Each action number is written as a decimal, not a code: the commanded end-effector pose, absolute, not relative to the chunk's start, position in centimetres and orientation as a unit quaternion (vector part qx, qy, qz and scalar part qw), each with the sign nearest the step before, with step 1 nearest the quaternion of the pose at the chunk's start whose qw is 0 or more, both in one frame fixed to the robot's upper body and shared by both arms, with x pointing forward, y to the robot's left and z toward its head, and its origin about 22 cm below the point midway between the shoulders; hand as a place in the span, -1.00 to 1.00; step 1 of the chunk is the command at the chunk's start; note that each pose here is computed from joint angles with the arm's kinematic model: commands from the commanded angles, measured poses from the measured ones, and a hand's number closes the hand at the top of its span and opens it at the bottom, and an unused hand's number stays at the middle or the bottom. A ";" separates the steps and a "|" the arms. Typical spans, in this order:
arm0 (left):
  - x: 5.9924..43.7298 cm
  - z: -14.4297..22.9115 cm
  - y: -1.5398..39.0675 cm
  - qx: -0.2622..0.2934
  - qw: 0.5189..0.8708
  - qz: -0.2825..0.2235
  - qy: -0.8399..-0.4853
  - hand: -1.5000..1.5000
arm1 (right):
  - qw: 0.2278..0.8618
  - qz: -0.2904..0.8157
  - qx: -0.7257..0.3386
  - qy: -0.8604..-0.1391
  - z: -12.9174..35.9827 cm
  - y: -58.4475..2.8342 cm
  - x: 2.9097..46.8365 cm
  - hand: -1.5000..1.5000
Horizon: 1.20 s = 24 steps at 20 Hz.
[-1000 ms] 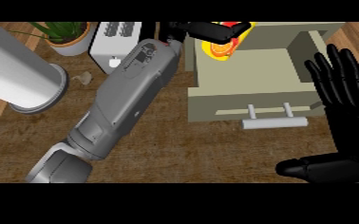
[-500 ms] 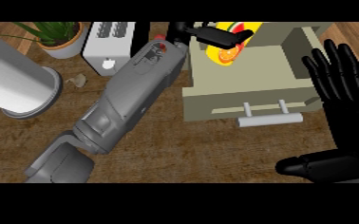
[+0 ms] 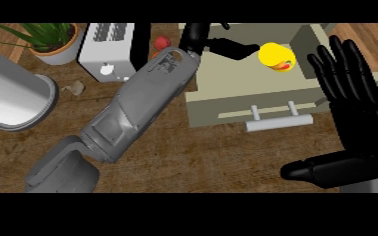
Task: Pick up the cup, place it into the drawer and close the drawer
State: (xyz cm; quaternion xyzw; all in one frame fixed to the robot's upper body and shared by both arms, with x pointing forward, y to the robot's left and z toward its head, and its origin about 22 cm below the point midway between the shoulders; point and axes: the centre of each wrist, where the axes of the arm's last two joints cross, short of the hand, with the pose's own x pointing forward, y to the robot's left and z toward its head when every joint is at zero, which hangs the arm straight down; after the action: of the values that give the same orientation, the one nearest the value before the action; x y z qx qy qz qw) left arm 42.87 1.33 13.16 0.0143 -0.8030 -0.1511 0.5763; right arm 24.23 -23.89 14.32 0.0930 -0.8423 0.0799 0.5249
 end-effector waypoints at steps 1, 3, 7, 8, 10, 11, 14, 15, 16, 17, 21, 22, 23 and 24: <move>42.8 13.5 0.9 0.030 0.576 -0.151 -0.803 -1.00 | 0.520 0.071 0.109 -0.844 14.2 -24.3 24.5 -1.00; 43.0 13.4 1.3 0.007 0.570 -0.133 -0.811 -1.00 | 0.522 0.080 0.106 -0.843 14.4 -23.9 23.9 -1.00; 42.5 13.6 0.8 -0.050 0.560 -0.119 -0.818 -1.00 | 0.515 0.061 0.125 -0.846 15.1 -24.6 24.4 -1.00; 41.9 13.4 0.4 -0.057 0.564 -0.096 -0.818 -1.00 | 0.521 0.067 0.129 -0.841 14.7 -24.6 24.8 -1.00; 42.5 14.2 0.6 -0.081 0.546 -0.095 -0.829 -1.00 | 0.524 0.063 0.134 -0.839 13.8 -25.3 23.6 -1.00; 41.4 15.7 -0.8 -0.096 0.542 -0.078 -0.831 -1.00 | 0.530 0.065 0.141 -0.834 14.5 -25.5 23.1 -1.00; 42.0 14.7 0.3 -0.123 0.530 -0.059 -0.837 -1.00 | 0.532 0.065 0.143 -0.832 14.8 -25.5 23.5 -1.00; 41.9 15.3 0.1 -0.134 0.531 -0.056 -0.835 -1.00 | 0.526 0.063 0.140 -0.837 14.9 -26.8 22.8 -1.00; 41.2 14.6 -0.2 -0.127 0.540 -0.048 -0.831 -1.00 | 0.521 0.066 0.140 -0.840 14.6 -25.3 22.9 -1.00; 42.1 16.4 0.0 -0.152 0.539 -0.046 -0.827 -1.00 | 0.527 0.070 0.136 -0.836 14.6 -27.0 23.6 1.00; 42.0 15.0 2.6 -0.141 0.539 -0.019 -0.830 -1.00 | 0.521 0.138 0.124 -0.833 15.4 -25.5 21.6 1.00; 42.7 16.5 4.7 -0.137 0.546 -0.006 -0.826 -1.00 | 0.529 0.157 0.108 -0.827 15.0 -26.6 21.3 1.00; 42.3 15.2 4.4 -0.132 0.538 0.007 -0.833 -1.00 | 0.526 0.183 0.088 -0.826 16.3 -27.9 21.5 1.00; 43.1 16.4 6.5 -0.139 0.546 0.008 -0.826 -1.00 | 0.525 0.207 0.080 -0.822 15.2 -26.7 21.8 1.00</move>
State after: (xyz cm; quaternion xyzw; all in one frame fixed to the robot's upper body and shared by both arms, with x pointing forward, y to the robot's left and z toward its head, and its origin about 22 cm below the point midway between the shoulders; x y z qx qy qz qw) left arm 42.49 3.43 15.74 -0.1337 -0.8271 -0.0163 0.5456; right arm 21.95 -26.78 15.13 0.1087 -0.8314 0.1424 0.5261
